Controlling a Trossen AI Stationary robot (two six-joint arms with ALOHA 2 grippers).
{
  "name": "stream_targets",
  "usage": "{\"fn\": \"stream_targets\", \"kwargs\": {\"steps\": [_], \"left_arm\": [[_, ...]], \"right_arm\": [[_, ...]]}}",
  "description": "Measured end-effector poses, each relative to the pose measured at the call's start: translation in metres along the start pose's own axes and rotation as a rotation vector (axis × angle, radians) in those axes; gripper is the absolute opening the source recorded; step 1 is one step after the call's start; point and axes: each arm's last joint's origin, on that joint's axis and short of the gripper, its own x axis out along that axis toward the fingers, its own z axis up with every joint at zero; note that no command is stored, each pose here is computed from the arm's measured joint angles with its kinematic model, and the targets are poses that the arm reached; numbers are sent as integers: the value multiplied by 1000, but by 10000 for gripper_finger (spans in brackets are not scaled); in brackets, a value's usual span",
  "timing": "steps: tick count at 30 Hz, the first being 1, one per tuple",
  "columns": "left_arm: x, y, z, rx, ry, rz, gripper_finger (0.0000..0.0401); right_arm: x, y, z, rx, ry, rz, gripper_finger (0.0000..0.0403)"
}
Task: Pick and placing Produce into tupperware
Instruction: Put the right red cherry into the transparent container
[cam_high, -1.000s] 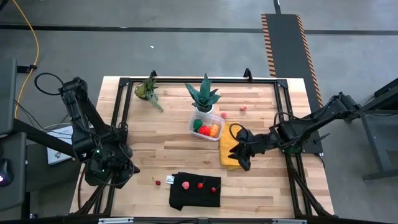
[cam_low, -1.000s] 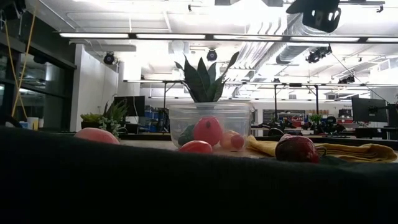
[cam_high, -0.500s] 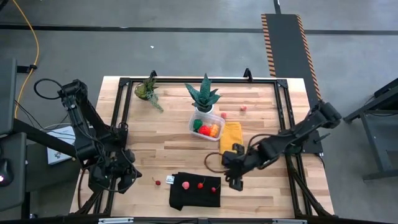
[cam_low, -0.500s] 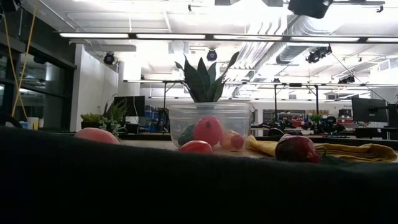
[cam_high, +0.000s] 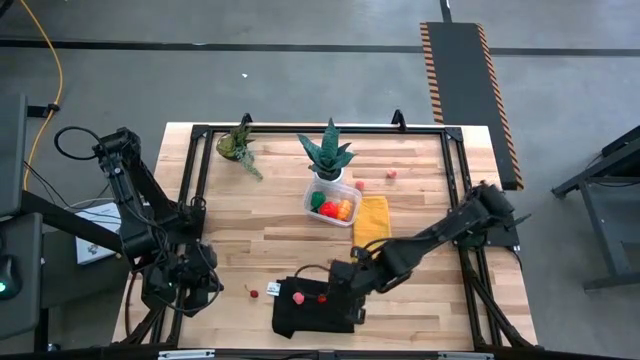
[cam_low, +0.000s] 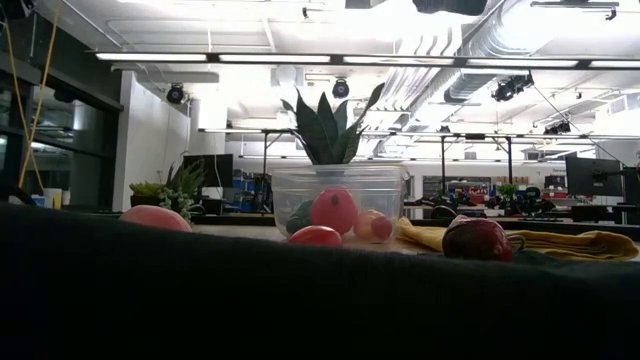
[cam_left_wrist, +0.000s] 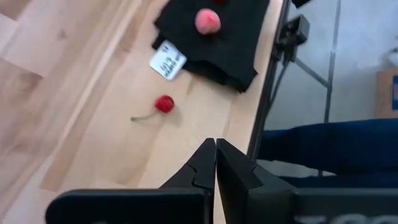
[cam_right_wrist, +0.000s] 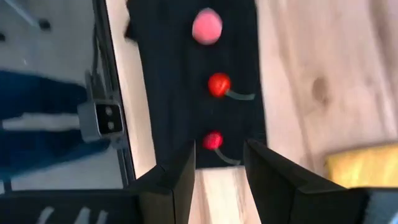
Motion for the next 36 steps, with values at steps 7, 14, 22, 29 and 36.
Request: {"fn": "stream_targets", "kwargs": {"steps": [7, 14, 22, 29, 36], "left_arm": [[0, -4, -1, 54, 55, -49, 5], [0, -5, -1, 105, 54, -52, 6], [0, -5, -1, 146, 52, -52, 5], [0, -4, -1, 154, 56, -52, 5], [0, -4, -1, 158, 58, -45, 5]], "right_arm": [[25, 18, 9, 29, 107, -21, 129], [44, 22, -1, 74, 130, -56, 129], [67, 18, -17, 130, 141, -67, 135], [75, 15, -19, 135, 117, -63, 189], [75, 18, -20, 64, 95, -67, 206]]}}
